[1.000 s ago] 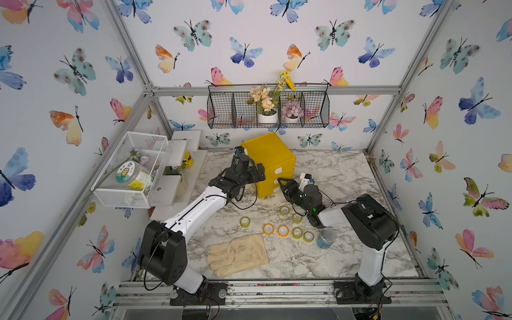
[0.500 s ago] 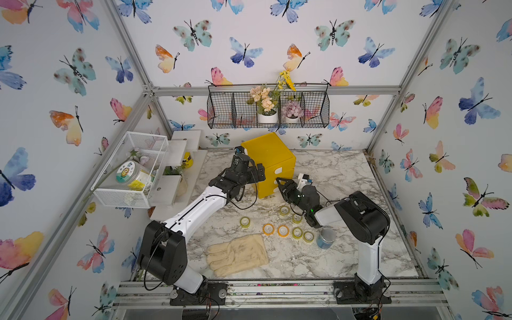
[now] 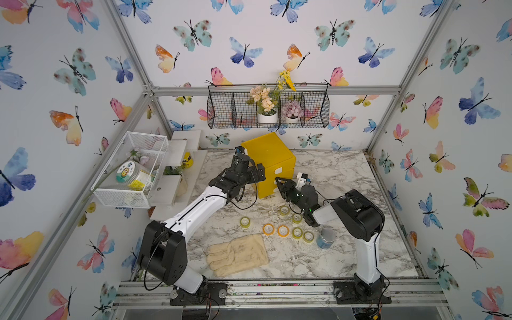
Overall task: Place the transparent tape into the drawer according to color
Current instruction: Open the drawer in the storage box, then pick up the tape at the center of the board.
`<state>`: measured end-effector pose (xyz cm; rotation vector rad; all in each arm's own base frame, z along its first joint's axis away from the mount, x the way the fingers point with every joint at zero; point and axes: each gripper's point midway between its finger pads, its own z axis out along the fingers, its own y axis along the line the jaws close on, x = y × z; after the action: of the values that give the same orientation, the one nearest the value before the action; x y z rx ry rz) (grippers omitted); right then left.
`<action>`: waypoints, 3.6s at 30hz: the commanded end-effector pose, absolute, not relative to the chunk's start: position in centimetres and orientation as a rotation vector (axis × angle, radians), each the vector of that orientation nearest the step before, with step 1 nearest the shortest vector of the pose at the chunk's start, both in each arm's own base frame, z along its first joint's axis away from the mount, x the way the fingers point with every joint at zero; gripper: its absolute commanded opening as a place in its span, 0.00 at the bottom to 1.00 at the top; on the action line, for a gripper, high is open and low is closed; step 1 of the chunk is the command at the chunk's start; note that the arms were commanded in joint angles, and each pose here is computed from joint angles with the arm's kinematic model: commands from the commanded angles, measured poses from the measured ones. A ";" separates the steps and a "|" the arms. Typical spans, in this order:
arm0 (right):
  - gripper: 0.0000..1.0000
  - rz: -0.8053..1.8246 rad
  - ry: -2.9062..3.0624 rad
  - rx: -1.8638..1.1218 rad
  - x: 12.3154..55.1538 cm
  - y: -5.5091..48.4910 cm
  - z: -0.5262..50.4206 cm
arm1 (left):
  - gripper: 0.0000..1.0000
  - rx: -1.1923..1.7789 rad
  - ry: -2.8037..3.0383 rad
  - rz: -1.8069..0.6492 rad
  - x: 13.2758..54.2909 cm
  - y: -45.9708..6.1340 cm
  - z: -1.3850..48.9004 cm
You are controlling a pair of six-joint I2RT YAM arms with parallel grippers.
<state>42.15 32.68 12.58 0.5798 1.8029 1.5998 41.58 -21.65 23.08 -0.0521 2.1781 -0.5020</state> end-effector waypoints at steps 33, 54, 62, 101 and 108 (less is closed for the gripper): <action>0.35 1.642 1.822 0.618 33.0 26.8 11.8 | 0.99 -0.022 2.311 -0.448 40.3 -21.3 19.2; 0.62 1.506 1.929 0.502 31.4 26.2 12.6 | 0.99 -0.046 2.279 -0.516 39.6 -21.5 21.3; 0.64 1.326 2.090 0.457 30.0 25.0 11.6 | 0.99 -0.130 2.267 -0.510 37.0 -19.8 21.1; 0.60 0.296 2.582 -0.506 22.7 22.6 4.5 | 0.99 -0.086 2.501 -0.469 21.3 -18.7 8.3; 0.62 0.281 2.600 -0.559 23.1 23.4 3.7 | 0.99 -0.084 2.506 -0.459 21.2 -18.5 8.1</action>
<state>22.77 23.57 3.64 -0.5268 2.6099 0.3307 21.02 -18.94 7.93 -0.0725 2.5237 -0.4824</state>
